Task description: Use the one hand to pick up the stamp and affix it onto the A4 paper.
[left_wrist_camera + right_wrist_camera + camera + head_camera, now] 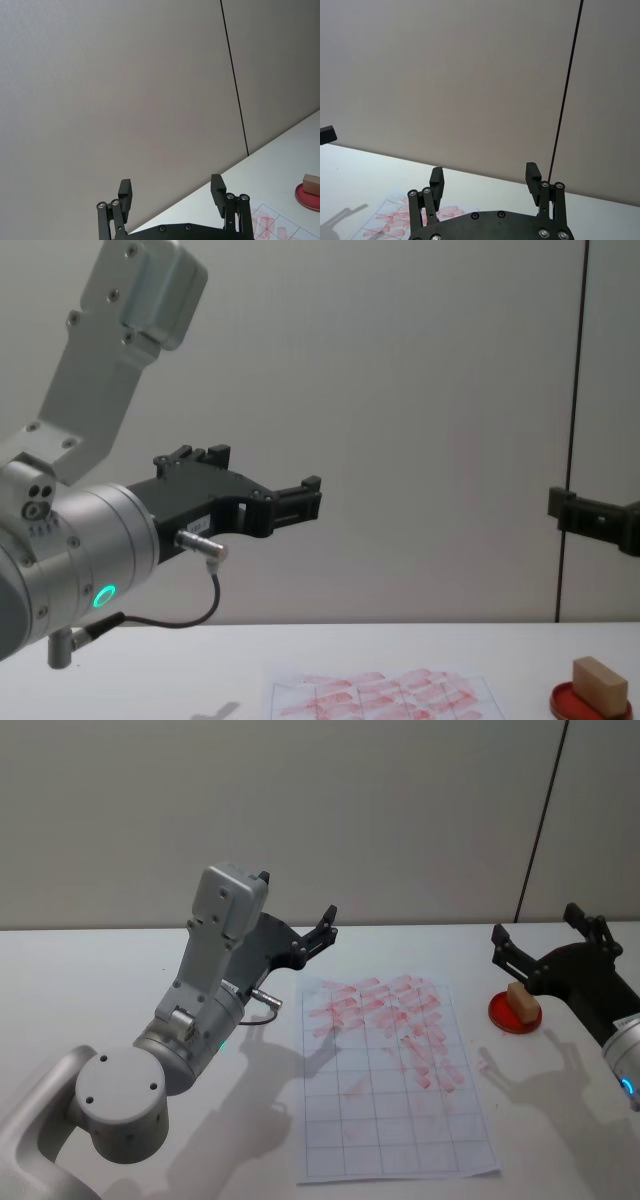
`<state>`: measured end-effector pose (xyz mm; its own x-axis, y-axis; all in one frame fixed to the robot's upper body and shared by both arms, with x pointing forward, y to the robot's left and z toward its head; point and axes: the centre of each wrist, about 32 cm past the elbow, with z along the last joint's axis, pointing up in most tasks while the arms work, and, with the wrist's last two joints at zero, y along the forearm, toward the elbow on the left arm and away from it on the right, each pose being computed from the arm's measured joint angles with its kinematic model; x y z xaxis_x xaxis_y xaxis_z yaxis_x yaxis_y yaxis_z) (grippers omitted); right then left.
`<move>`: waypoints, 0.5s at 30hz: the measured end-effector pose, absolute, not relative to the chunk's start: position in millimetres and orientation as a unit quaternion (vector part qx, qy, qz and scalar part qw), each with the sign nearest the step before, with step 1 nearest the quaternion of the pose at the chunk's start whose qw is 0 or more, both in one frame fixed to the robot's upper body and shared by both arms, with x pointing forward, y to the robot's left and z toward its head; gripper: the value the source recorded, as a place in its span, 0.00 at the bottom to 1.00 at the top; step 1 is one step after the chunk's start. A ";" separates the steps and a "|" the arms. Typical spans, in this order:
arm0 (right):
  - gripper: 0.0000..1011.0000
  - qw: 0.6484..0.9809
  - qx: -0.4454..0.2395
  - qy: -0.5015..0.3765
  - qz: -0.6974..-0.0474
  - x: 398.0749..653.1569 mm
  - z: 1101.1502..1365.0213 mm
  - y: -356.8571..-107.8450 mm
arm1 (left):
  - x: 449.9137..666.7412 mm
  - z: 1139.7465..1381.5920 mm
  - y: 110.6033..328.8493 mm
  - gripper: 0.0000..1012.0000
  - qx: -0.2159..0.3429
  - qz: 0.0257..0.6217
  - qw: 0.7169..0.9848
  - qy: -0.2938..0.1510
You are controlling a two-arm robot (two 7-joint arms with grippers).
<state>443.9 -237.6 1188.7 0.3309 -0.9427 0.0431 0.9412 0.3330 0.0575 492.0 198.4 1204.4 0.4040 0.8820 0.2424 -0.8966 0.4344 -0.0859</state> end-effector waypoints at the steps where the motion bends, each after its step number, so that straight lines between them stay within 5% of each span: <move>1: 0.99 0.816 0.010 -0.034 -0.578 444.2 1188.8 -237.7 | 492.0 1204.4 198.4 0.99 0.029 0.531 0.837 -0.126; 15: 0.99 0.813 -0.023 0.002 -0.582 466.2 1184.1 -247.0 | 492.0 1204.4 198.4 0.99 0.029 0.531 0.837 -0.126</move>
